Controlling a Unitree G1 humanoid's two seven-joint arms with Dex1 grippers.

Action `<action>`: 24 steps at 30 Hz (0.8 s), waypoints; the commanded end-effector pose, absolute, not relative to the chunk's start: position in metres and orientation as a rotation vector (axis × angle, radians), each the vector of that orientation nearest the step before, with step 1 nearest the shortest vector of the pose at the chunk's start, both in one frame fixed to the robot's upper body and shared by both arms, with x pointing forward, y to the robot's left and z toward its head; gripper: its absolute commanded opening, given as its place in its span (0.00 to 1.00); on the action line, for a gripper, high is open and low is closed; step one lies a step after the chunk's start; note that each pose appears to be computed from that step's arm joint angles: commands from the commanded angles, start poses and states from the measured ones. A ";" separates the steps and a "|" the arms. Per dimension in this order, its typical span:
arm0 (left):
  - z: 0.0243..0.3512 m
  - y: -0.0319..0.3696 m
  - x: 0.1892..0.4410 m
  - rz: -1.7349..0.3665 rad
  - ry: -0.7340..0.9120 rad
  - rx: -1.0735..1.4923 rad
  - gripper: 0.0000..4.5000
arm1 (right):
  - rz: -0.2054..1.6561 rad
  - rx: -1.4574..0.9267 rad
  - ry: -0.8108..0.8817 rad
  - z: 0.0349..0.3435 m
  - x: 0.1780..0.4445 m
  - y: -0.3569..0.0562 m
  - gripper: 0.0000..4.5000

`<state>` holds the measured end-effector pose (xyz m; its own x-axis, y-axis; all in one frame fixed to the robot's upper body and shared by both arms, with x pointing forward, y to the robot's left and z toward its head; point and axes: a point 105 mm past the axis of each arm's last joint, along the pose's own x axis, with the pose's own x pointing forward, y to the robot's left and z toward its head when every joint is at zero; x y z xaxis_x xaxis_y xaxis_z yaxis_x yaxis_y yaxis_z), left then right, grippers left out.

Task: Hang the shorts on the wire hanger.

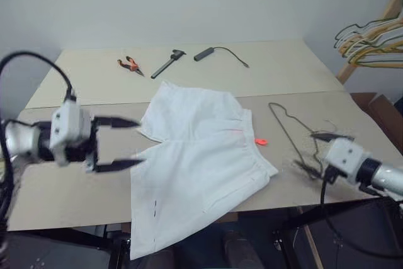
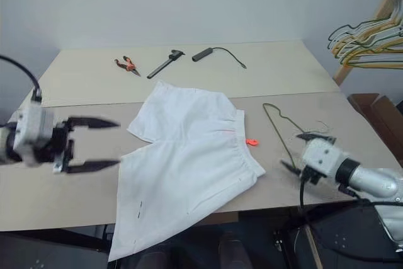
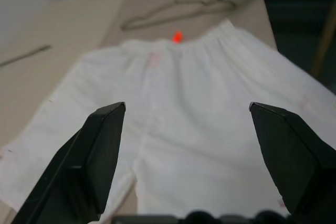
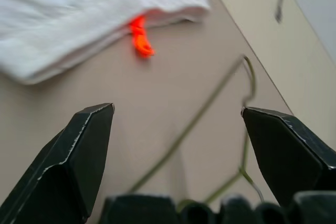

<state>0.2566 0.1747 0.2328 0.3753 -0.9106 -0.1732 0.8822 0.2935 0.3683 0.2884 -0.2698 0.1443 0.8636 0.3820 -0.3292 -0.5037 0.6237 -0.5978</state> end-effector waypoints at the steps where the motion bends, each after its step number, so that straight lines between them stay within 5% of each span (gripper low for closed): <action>1: 0.235 0.148 0.264 -1.205 -0.093 0.364 0.91 | 0.337 -0.617 0.298 0.145 0.297 -0.291 1.00; 11: 0.230 0.131 0.265 -1.266 -0.095 0.326 0.92 | 0.211 -0.442 0.693 0.108 0.294 -0.317 0.96; 13: 0.229 0.132 0.265 -1.266 -0.095 0.328 0.92 | 0.218 -0.389 0.728 0.101 0.294 -0.316 0.87; 24: 0.228 0.134 0.263 -1.266 -0.091 0.351 0.92 | 0.181 -0.220 0.811 0.086 0.301 -0.322 0.01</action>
